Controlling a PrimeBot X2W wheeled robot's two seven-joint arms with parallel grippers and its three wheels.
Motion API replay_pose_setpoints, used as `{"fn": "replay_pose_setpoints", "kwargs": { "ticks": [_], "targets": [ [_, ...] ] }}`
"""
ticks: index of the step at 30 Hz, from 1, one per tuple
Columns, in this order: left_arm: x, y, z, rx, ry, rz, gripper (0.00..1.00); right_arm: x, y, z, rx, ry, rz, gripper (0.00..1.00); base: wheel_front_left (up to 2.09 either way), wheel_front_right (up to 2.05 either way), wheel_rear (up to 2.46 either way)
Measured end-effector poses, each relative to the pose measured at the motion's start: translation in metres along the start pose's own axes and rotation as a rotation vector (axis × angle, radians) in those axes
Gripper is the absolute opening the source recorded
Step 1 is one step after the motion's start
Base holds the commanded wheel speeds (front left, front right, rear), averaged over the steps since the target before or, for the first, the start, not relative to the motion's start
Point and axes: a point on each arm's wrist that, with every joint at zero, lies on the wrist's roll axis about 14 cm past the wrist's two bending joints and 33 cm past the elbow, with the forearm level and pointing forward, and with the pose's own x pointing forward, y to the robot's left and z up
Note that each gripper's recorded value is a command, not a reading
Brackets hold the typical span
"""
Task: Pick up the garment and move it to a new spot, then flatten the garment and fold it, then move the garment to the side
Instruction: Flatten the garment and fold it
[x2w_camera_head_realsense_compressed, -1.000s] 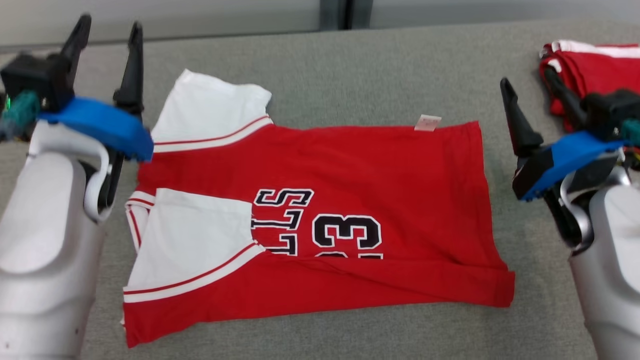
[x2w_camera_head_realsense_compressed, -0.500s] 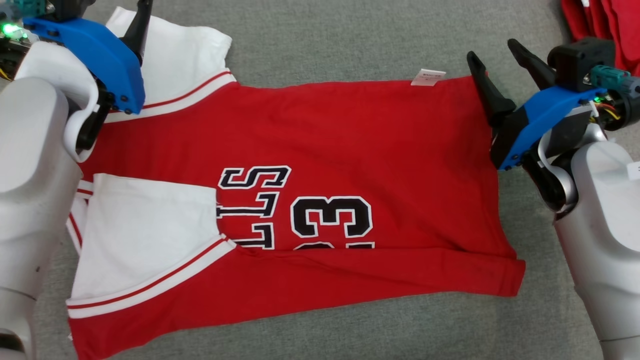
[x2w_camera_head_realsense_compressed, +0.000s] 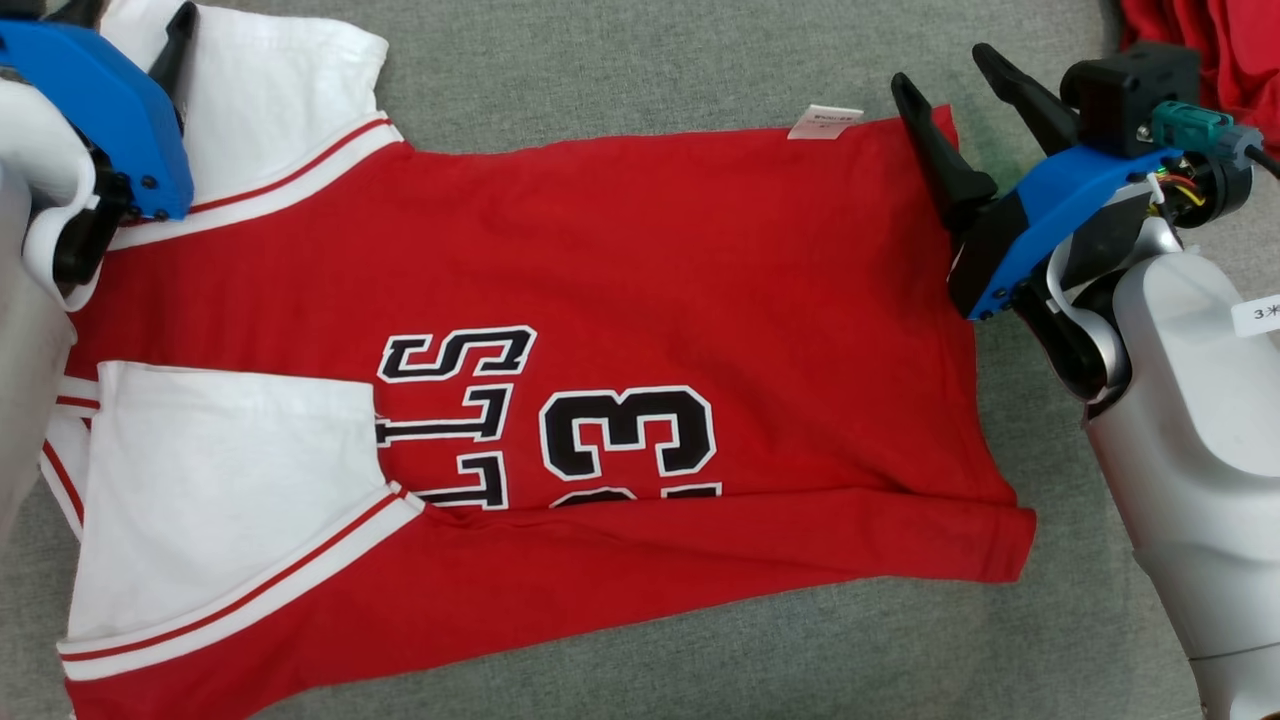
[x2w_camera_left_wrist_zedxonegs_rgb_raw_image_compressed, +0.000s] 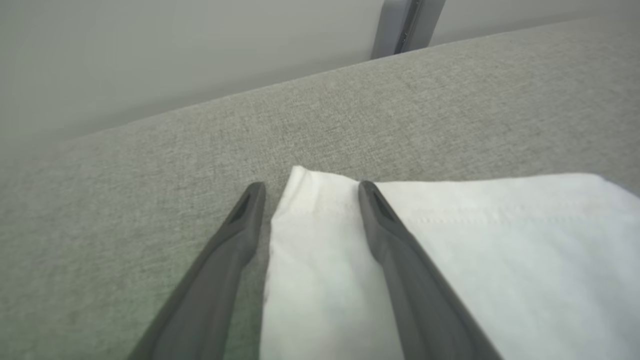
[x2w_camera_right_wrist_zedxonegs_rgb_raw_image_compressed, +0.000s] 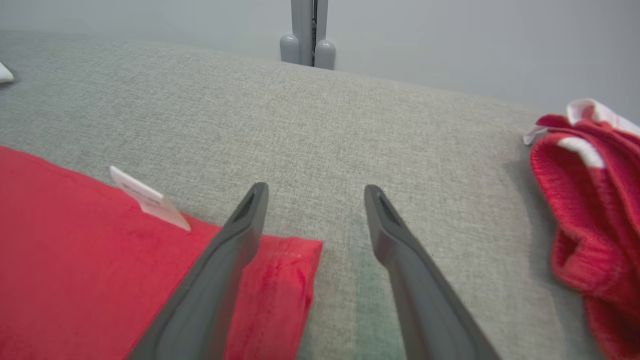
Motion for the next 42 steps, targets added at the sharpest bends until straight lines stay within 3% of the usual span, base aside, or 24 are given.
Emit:
{"fn": "replay_pose_setpoints", "kwargs": {
  "ticks": [5, 6, 7, 8, 16, 26, 27, 28, 29, 33, 42],
  "targets": [
    [0.003, 0.004, -0.003, -0.039, 0.023, 0.007, 1.0, 0.0, -0.001, 0.002, -0.008, 0.005, 0.007, 1.0, 0.0, 0.0, 0.0],
    [0.003, 0.003, -0.004, -0.058, 0.029, 0.005, 0.9, 0.0, -0.001, 0.003, -0.009, 0.006, 0.007, 1.0, 0.0, 0.0, 0.0],
    [0.002, 0.002, -0.005, -0.065, 0.034, 0.001, 0.37, 0.0, -0.001, 0.002, -0.006, 0.013, 0.01, 1.0, 0.0, 0.0, 0.0],
    [0.002, 0.0, -0.005, -0.055, 0.037, -0.004, 0.01, -0.001, 0.0, 0.002, -0.003, 0.015, 0.013, 1.0, 0.0, 0.0, 0.0],
    [-0.013, 0.0, 0.014, -0.014, -0.049, 0.006, 0.0, -0.009, 0.005, 0.007, -0.007, 0.069, 0.049, 1.0, 0.0, 0.0, 0.0],
    [-0.024, -0.004, 0.027, 0.0, -0.12, -0.001, 0.0, -0.015, 0.01, -0.026, 0.0, 0.22, 0.076, 1.0, 0.0, 0.0, 0.0],
    [-0.025, -0.004, 0.027, 0.0, -0.119, -0.001, 0.0, -0.015, 0.011, -0.029, -0.002, 0.231, 0.078, 0.84, 0.0, 0.0, 0.0],
    [-0.025, -0.004, 0.027, 0.0, -0.123, -0.002, 0.0, -0.015, 0.012, -0.03, -0.003, 0.234, 0.082, 0.27, 0.0, 0.0, 0.0],
    [-0.026, -0.004, 0.028, -0.001, -0.13, -0.003, 0.0, -0.014, 0.013, -0.03, -0.006, 0.234, 0.084, 0.0, 0.0, 0.0, 0.0],
    [-0.032, -0.003, 0.037, -0.009, -0.172, -0.001, 0.0, -0.011, 0.011, -0.023, -0.003, 0.206, 0.073, 0.0, 0.0, 0.0, 0.0],
    [-0.059, 0.0, 0.071, 0.0, -0.323, 0.011, 0.0, 0.005, -0.005, 0.03, -0.024, -0.008, 0.001, 0.0, 0.0, 0.0, 0.0]
  ]
}}
